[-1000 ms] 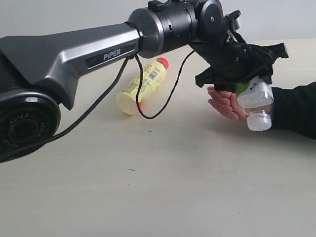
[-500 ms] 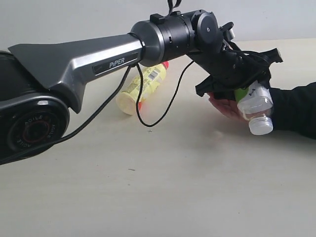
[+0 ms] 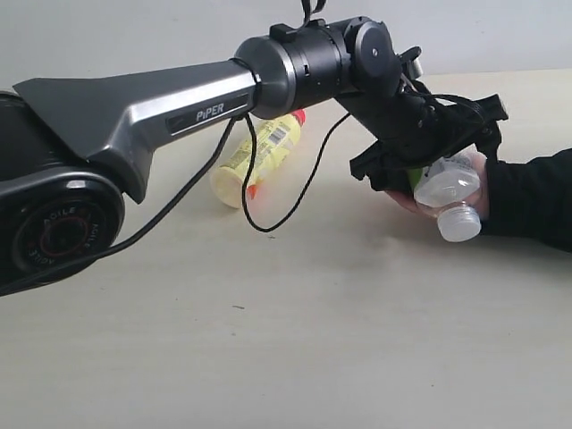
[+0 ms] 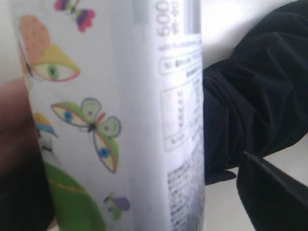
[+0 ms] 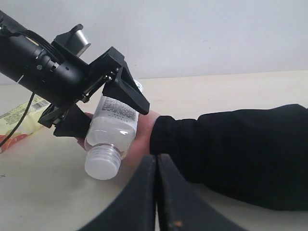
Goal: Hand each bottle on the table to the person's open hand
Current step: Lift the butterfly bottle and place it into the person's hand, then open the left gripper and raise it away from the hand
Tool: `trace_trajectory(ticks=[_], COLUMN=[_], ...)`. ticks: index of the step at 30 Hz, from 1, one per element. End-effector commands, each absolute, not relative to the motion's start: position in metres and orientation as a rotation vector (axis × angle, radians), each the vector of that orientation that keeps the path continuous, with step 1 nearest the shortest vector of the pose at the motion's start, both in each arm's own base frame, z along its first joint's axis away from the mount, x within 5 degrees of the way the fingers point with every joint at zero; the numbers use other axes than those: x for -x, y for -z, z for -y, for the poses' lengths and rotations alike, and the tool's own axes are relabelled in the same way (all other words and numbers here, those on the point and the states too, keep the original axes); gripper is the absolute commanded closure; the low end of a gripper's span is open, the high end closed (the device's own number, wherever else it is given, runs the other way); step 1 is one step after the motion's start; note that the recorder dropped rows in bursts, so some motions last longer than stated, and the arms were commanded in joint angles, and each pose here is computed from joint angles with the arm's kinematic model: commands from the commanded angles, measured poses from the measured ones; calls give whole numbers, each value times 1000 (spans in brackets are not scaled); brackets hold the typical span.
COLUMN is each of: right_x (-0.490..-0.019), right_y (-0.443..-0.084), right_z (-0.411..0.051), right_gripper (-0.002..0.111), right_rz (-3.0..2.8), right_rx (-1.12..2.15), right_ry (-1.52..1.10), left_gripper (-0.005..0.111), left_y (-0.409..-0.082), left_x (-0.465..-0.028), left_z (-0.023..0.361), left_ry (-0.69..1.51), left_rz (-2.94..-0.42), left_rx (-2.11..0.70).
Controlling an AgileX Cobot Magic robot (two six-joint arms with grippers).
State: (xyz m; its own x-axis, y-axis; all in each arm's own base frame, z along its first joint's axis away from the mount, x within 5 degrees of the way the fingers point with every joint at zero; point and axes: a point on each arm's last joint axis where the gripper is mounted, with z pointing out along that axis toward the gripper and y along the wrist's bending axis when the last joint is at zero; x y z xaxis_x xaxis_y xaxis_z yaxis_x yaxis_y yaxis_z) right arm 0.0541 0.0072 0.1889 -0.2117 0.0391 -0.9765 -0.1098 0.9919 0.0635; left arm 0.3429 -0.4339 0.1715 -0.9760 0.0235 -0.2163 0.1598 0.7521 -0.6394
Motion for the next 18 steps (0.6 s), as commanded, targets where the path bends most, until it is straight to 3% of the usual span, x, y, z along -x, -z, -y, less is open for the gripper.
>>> trace_trajectory(ticks=[1,13,15,18], right_x=[-54,-54,-54,-54], right_y=[-189,-189,-189,-189], right_z=[-7,-7,-7,-7], right_gripper=[108,108,108,108], right_rz=[-1769,-1769,-1769,-1769], right_rx=[51,51,51,51], right_ry=[-130,-130,-130,-130], left_gripper=[15,18,24,46], left_y=[-201,-260,-275,-297], left_x=[-343,-331,-326,-320], left_z=[425,398,394,385], left_ry=[1025,872,854,810], left_rz=[-2728,-2683,-2640,-2588], left_rx=[-207,-532,-627,-723])
